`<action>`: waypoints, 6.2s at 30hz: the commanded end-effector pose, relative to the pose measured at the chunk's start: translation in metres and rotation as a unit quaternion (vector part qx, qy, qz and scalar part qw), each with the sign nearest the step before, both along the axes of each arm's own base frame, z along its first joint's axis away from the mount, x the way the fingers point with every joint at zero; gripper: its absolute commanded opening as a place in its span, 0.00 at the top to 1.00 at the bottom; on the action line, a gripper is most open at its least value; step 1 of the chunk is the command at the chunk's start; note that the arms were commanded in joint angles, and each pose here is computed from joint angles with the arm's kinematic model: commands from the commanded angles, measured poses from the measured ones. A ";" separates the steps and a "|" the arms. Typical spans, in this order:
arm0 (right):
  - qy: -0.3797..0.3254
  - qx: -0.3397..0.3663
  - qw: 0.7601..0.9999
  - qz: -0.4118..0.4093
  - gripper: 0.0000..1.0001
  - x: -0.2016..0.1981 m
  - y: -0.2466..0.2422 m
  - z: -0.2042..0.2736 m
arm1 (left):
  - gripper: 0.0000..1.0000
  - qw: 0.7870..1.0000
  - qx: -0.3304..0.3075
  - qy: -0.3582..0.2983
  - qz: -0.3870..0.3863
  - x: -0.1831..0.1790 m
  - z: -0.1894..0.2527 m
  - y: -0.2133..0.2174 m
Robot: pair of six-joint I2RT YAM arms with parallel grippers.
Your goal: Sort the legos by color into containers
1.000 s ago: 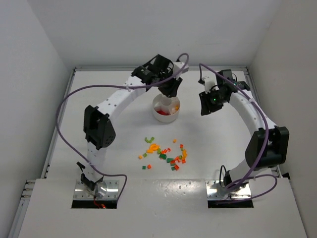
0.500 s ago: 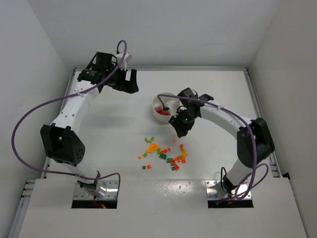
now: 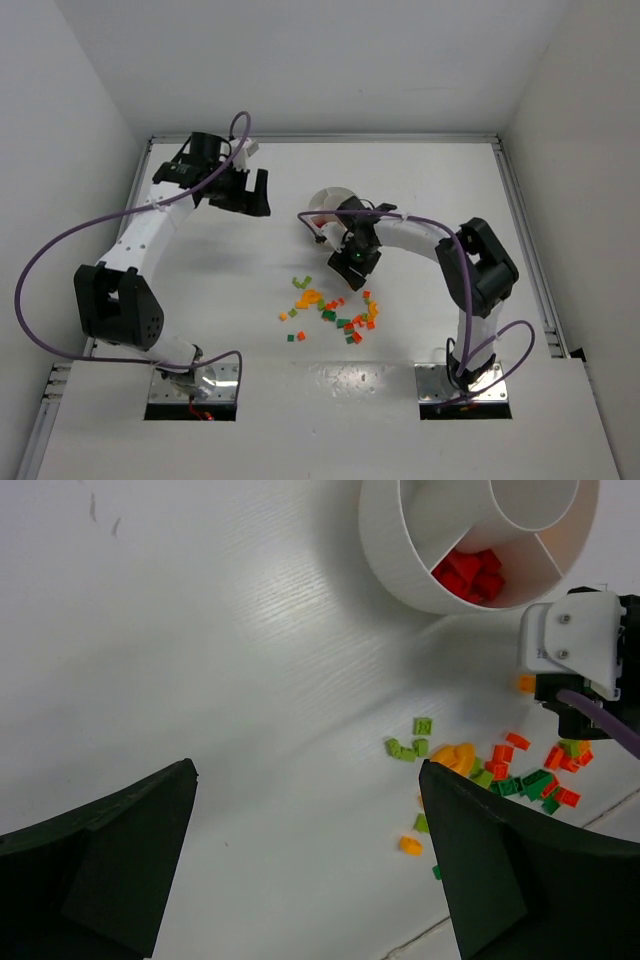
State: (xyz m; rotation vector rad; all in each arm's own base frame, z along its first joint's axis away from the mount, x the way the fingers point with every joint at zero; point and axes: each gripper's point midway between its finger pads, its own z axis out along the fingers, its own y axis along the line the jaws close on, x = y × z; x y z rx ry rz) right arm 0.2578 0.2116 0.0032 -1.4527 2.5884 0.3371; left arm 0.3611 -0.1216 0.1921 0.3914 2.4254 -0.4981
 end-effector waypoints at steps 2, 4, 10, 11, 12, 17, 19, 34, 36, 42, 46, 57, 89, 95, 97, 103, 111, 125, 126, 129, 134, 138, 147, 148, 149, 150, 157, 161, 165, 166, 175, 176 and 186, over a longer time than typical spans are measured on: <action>-0.034 0.013 0.999 0.004 0.42 0.016 0.019 0.009 | 0.00 0.999 0.004 -0.045 -0.003 0.001 0.022 0.007; -0.034 0.006 0.999 0.008 0.42 0.014 0.020 0.005 | 0.00 0.999 0.010 -0.048 0.001 0.003 0.022 0.013; -0.040 -0.004 0.999 0.006 0.51 0.013 0.023 0.002 | 0.00 0.999 0.013 -0.032 0.006 0.007 0.010 0.016; -0.036 -0.007 0.999 0.006 0.54 0.012 0.022 -0.001 | 0.00 0.999 0.013 -0.032 0.006 0.007 0.010 0.016; -0.036 -0.007 0.999 0.006 0.56 0.012 0.022 -0.001 | 0.00 0.999 0.013 -0.032 0.006 0.007 0.010 0.016; -0.042 -0.022 0.999 0.008 0.71 0.013 0.020 -0.005 | 0.00 0.998 0.027 -0.047 0.014 0.014 0.012 0.021; -0.048 -0.022 0.999 0.006 0.85 0.014 0.020 -0.002 | 0.00 0.999 0.028 -0.042 0.014 0.012 0.008 0.021; -0.155 0.045 0.986 -0.038 1.00 0.065 0.009 0.144 | 0.00 0.998 0.012 -0.030 0.060 0.027 -0.004 0.021; -0.145 0.049 0.987 -0.056 1.00 0.073 0.004 0.148 | 0.00 0.998 0.012 -0.024 0.051 0.028 -0.009 0.019; -0.148 0.059 0.983 -0.092 1.00 0.104 0.000 0.146 | 0.00 0.999 0.019 -0.035 0.036 0.029 -0.006 0.016; -0.144 0.059 0.982 -0.107 0.97 0.122 -0.004 0.142 | 0.00 0.999 0.015 -0.034 0.032 0.028 -0.006 0.015; -0.136 0.058 0.983 -0.105 0.85 0.138 0.005 0.134 | 0.00 0.999 0.025 -0.023 0.032 0.029 -0.015 0.017; -0.142 0.031 0.979 -0.141 0.47 0.127 -0.032 0.136 | 0.25 0.948 0.094 -0.006 -0.305 -0.119 -0.084 -0.029; -0.112 0.023 0.978 -0.173 0.37 0.112 -0.059 0.125 | 0.39 0.923 0.154 0.007 -0.354 -0.149 -0.107 -0.053; -0.108 0.032 0.978 -0.177 0.36 0.109 -0.061 0.127 | 0.44 0.918 0.168 0.023 -0.358 -0.153 -0.115 -0.059; -0.095 0.033 0.978 -0.184 0.30 0.106 -0.072 0.126 | 0.48 0.890 0.200 0.065 -0.405 -0.178 -0.137 -0.085; -0.097 0.034 0.977 -0.189 0.30 0.103 -0.077 0.128 | 0.47 0.883 0.239 0.101 -0.390 -0.190 -0.150 -0.090; -0.098 0.033 0.977 -0.185 0.31 0.105 -0.077 0.127 | 0.46 0.881 0.287 0.126 -0.356 -0.186 -0.172 -0.080; -0.098 0.033 0.977 -0.185 0.31 0.105 -0.077 0.127 | 0.48 0.881 0.287 0.126 -0.356 -0.186 -0.172 -0.080; -0.102 0.035 0.977 -0.185 0.31 0.107 -0.076 0.130 | 0.53 0.881 0.277 0.124 -0.364 -0.189 -0.172 -0.086; -0.098 0.033 0.977 -0.185 0.34 0.107 -0.076 0.127 | 0.61 0.876 0.276 0.127 -0.375 -0.193 -0.174 -0.088; -0.102 0.035 0.977 -0.185 0.34 0.109 -0.075 0.127 | 0.65 0.873 0.270 0.134 -0.384 -0.196 -0.177 -0.089; -0.106 0.027 0.976 -0.187 0.36 0.111 -0.078 0.127 | 0.75 0.868 0.283 0.136 -0.384 -0.195 -0.183 -0.085; -0.106 0.027 0.976 -0.187 0.36 0.111 -0.078 0.127 | 0.76 0.868 0.283 0.136 -0.384 -0.195 -0.183 -0.085; -0.113 0.025 0.975 -0.189 0.36 0.113 -0.079 0.128 | 0.77 0.870 0.281 0.132 -0.384 -0.193 -0.181 -0.087; -0.117 0.028 0.975 -0.189 0.36 0.116 -0.078 0.131 | 0.78 0.872 0.278 0.126 -0.384 -0.190 -0.179 -0.091; -0.126 0.022 0.973 -0.192 0.36 0.119 -0.081 0.134 | 0.84 0.906 0.214 0.007 -0.364 -0.139 -0.100 -0.148; -0.138 0.018 0.971 -0.195 0.36 0.122 -0.084 0.138 | 0.86 0.933 0.158 -0.068 -0.317 -0.091 -0.032 -0.194; -0.151 0.013 0.968 -0.199 0.36 0.125 -0.087 0.142 | 0.86 0.949 0.119 -0.098 -0.274 -0.056 0.004 -0.218; -0.153 0.009 0.968 -0.200 0.36 0.126 -0.088 0.142 | 0.86 0.951 0.125 -0.090 -0.268 -0.049 -0.006 -0.223; -0.177 -0.007 0.959 -0.223 0.36 0.132 -0.104 0.149 | 0.88 0.966 0.127 -0.075 -0.212 -0.002 -0.021 -0.245; -0.174 -0.013 0.958 -0.228 0.36 0.130 -0.106 0.146 | 0.88 0.966 0.127 -0.083 -0.207 0.001 -0.015 -0.245; -0.189 -0.027 0.920 -0.343 0.35 0.151 -0.162 0.149 | 0.88 0.970 0.121 -0.074 -0.195 0.020 -0.026 -0.247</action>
